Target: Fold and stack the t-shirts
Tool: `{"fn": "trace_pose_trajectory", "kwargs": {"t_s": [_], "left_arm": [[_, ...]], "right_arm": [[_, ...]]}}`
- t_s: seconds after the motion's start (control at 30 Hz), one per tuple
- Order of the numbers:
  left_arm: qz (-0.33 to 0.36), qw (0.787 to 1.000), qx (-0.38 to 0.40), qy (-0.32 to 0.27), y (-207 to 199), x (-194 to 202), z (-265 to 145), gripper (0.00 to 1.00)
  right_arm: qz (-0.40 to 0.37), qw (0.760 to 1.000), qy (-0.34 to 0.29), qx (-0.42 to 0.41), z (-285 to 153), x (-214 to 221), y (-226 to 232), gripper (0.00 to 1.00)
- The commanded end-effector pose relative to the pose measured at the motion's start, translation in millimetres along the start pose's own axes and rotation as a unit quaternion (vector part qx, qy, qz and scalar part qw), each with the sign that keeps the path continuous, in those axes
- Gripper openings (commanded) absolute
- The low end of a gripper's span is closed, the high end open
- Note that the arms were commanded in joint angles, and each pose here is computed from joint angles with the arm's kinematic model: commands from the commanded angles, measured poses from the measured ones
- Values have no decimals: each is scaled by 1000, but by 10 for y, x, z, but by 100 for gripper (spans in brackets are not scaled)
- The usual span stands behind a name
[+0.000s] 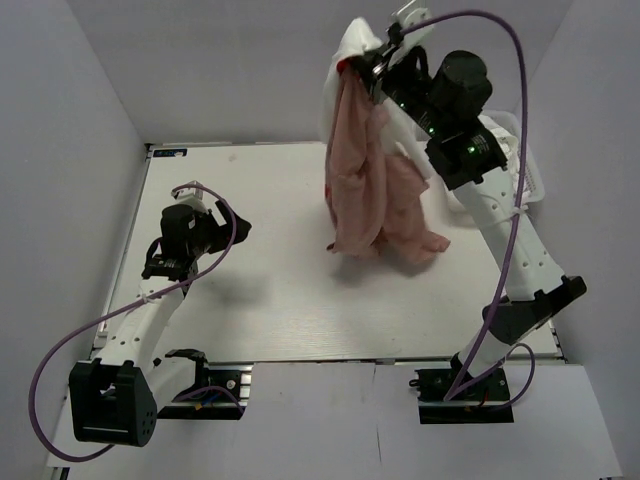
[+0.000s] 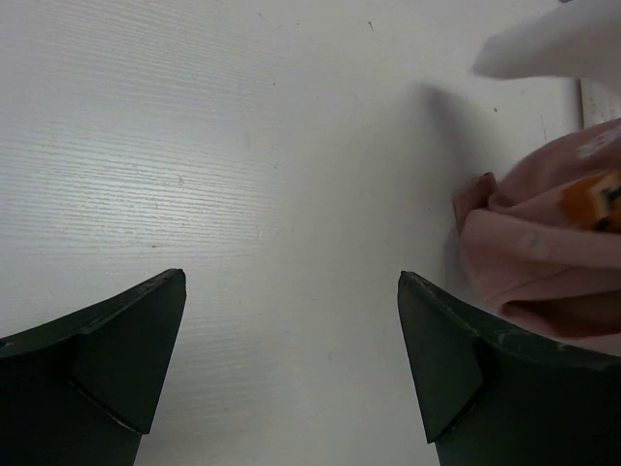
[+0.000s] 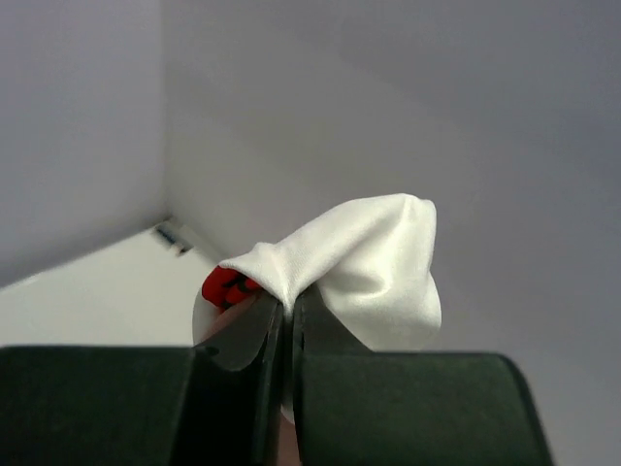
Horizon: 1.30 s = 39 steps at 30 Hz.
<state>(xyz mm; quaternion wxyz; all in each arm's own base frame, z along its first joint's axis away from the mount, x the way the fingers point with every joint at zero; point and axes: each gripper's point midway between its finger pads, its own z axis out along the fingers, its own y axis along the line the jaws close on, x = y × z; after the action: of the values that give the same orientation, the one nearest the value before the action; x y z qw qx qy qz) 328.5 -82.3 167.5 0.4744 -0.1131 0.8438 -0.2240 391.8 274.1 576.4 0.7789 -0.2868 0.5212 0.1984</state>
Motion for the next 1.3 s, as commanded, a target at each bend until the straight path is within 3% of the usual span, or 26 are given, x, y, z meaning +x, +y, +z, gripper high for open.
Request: {"fn": "trace_pose_trajectory", "kwargs": {"t_s": [0.0,0.03,0.07,0.1,0.17,0.2,0.23,0.3,0.53,0.6,0.67,0.7,0.73,0.8,0.87,0.97,1.0,1.03,1.07,1.13,1.17,1.27], "left_arm": [[11,1000,15,-19,-114,-140,-66,100],[11,1000,11,-21,-100,-147,-64,100],[12,1000,13,-26,-115,-169,-86,100],[12,999,8,-28,-97,-179,-84,100],[12,999,4,-35,-91,-208,-101,100],[12,999,4,-35,-91,-208,-101,100],[12,999,4,-35,-91,-208,-101,100],[12,999,2,-31,-78,-190,-82,100],[1,1000,-7,-1,-9,-70,61,100],[1,1000,5,9,-43,-32,88,100],[-1,1000,10,19,-50,13,111,100],[-1,1000,10,20,-43,17,135,100],[-1,1000,10,20,-43,17,135,100],[-1,1000,5,19,-30,-2,157,100],[-2,1000,-7,18,12,1,158,100],[-2,1000,-11,16,29,-7,160,100],[-2,1000,-11,16,29,-7,160,100],[-3,1000,-14,21,40,16,155,100],[-3,999,-26,19,86,18,154,100],[-3,999,-29,14,75,-28,129,100],[-2,999,-33,12,91,-37,130,100],[-1,1000,-28,2,58,-84,89,100]], "right_arm": [[52,993,32,-100,-137,185,502,0],[83,986,81,-120,-180,587,654,0],[98,983,91,-128,-290,632,721,0],[122,969,159,-143,-410,1353,934,21],[146,964,172,-143,-623,1506,1035,50],[159,954,218,-134,-825,2121,1154,61],[174,961,188,-102,-824,2010,1065,79],[177,962,191,-77,-1025,2197,1059,90],[191,954,231,13,-1229,2510,875,90],[177,959,217,36,-990,2461,688,90],[184,941,285,6,-951,2778,939,90],[188,942,279,-13,-795,2593,968,90],[193,928,316,-27,-727,2957,1095,90],[199,923,325,-59,-599,2979,1299,90],[198,907,363,-85,-483,3300,1591,90],[172,897,401,-68,-244,3707,1724,90],[174,880,437,-59,-224,3981,1822,90],[174,887,427,-41,-20,3890,1789,90],[164,849,501,-21,-237,4553,1895,90],[172,843,509,2,-92,4544,1885,90],[172,823,541,7,-218,4953,1979,90],[178,817,548,8,-236,5174,2078,90]]}}
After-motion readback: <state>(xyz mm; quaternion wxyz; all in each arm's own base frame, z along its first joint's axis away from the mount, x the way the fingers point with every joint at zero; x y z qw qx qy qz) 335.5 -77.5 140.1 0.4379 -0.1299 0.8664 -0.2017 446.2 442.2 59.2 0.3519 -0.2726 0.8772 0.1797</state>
